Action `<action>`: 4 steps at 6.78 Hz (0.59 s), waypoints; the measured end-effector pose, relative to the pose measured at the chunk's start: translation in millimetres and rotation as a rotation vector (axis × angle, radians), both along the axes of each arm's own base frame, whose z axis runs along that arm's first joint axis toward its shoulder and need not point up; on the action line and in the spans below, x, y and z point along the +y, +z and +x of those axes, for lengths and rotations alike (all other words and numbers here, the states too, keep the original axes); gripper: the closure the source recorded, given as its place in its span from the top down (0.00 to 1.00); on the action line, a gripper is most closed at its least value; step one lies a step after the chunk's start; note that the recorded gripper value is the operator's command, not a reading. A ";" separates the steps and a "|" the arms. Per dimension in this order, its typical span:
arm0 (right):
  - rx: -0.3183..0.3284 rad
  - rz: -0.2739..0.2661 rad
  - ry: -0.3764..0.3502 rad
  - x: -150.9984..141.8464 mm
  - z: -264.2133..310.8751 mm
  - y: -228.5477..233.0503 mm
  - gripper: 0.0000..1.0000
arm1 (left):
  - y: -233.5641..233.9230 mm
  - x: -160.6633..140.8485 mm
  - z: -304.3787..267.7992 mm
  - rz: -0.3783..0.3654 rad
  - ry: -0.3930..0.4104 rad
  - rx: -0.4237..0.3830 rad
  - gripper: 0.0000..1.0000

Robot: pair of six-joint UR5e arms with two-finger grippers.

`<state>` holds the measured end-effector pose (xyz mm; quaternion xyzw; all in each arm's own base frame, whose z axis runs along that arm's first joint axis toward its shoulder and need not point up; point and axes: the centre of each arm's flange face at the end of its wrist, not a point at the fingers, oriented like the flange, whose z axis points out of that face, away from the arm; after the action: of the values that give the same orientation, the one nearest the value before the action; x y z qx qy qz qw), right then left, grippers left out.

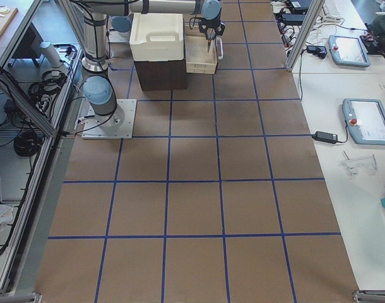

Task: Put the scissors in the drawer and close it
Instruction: 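Lower the held scissors into the open wooden drawer with the right gripper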

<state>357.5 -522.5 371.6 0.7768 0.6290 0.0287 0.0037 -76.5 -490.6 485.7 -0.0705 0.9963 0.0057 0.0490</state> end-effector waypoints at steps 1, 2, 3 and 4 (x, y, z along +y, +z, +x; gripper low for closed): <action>0.004 0.012 -0.004 3.4 2.0 -6.6 0.00 | -0.1 0.5 0.9 0.004 0.001 -0.005 1.00; 0.007 0.020 -0.007 5.7 2.7 -10.8 0.00 | -0.5 0.2 1.4 0.005 0.001 -0.007 1.00; 0.010 0.027 -0.006 7.3 2.9 -14.3 0.00 | -1.2 -0.1 1.9 0.007 0.002 -0.011 1.00; 0.012 0.033 0.003 10.2 4.5 -17.5 0.00 | -1.1 -0.3 2.1 0.005 0.001 -0.014 1.00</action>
<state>362.0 -512.3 354.0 0.7759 0.6298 0.0343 -0.0132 -74.4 -490.9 484.5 -0.0709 0.9959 0.0079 0.0563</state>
